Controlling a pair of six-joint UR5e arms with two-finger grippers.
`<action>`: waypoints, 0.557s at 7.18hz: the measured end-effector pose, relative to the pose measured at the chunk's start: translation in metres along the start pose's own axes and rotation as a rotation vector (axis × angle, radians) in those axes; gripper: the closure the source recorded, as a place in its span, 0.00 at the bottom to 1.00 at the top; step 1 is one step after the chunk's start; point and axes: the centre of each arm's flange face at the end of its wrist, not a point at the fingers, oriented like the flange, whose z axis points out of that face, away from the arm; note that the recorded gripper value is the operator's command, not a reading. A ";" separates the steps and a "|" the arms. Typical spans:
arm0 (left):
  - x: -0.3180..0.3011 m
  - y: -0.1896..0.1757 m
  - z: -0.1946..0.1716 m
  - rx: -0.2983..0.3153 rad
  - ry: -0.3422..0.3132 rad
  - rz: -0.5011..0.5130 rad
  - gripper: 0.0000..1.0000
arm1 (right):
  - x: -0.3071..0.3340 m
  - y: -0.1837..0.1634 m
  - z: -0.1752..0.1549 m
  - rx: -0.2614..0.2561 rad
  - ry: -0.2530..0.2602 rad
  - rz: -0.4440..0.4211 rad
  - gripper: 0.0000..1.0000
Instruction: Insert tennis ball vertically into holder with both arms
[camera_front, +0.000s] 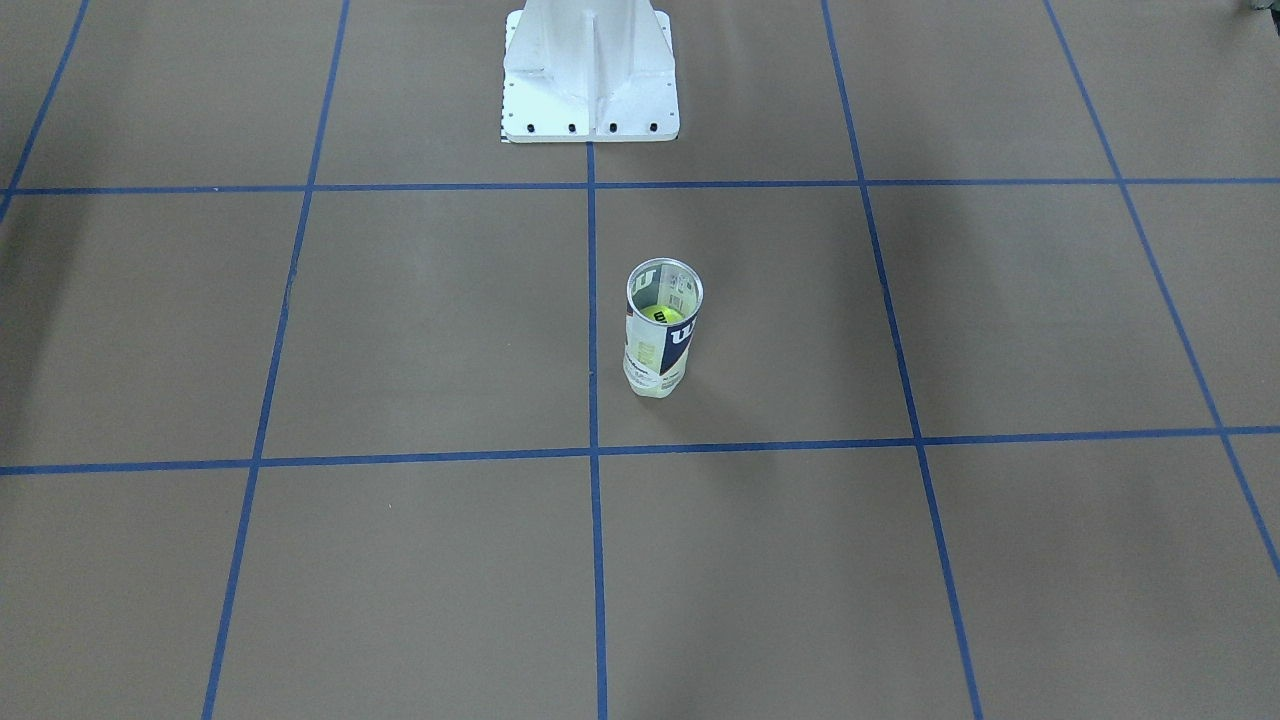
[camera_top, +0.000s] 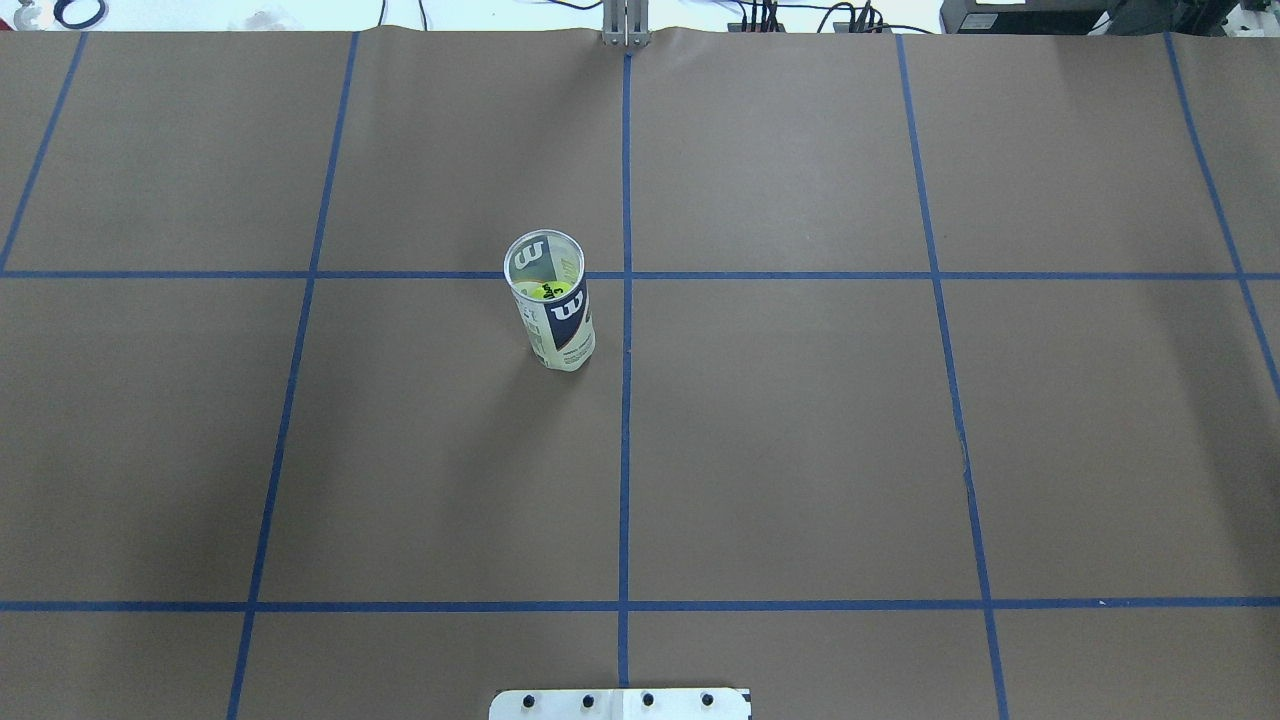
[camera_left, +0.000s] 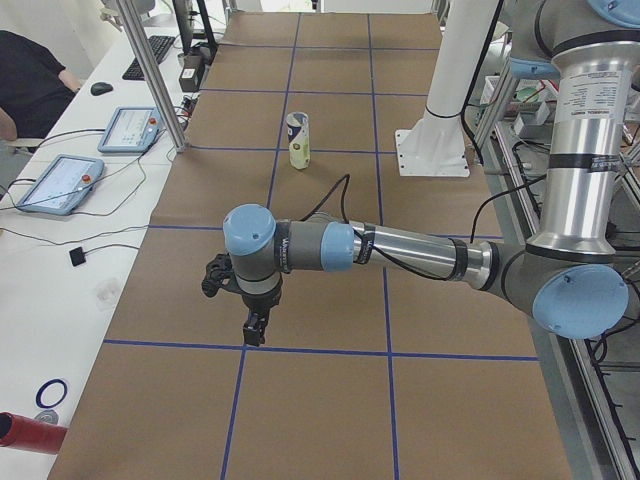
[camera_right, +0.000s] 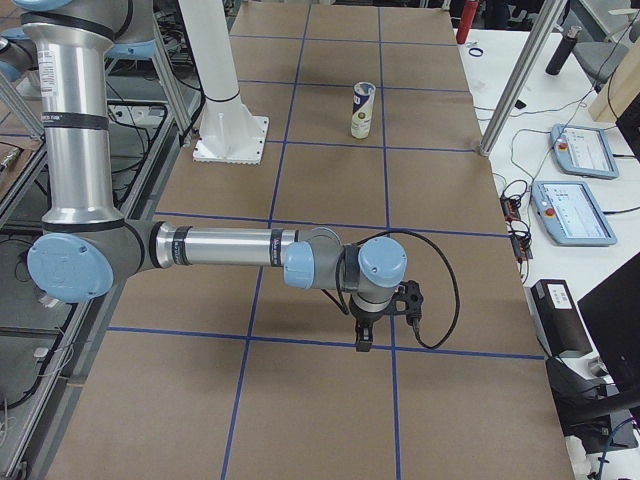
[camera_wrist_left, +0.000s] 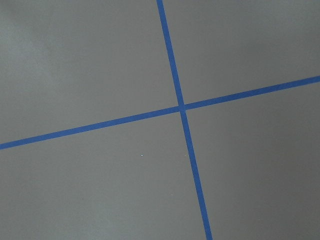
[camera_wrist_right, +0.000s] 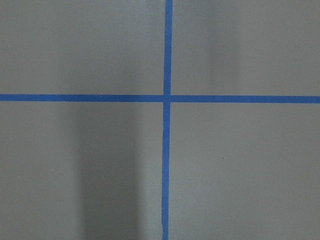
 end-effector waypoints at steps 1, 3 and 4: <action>0.001 -0.001 0.000 0.000 -0.001 0.001 0.00 | 0.001 0.004 -0.001 0.003 -0.005 0.002 0.01; 0.002 -0.002 0.000 0.000 0.000 0.004 0.00 | 0.001 0.008 -0.003 0.007 -0.005 0.002 0.01; 0.003 -0.002 -0.001 0.000 0.001 0.004 0.00 | 0.000 0.008 -0.004 0.010 -0.003 0.000 0.01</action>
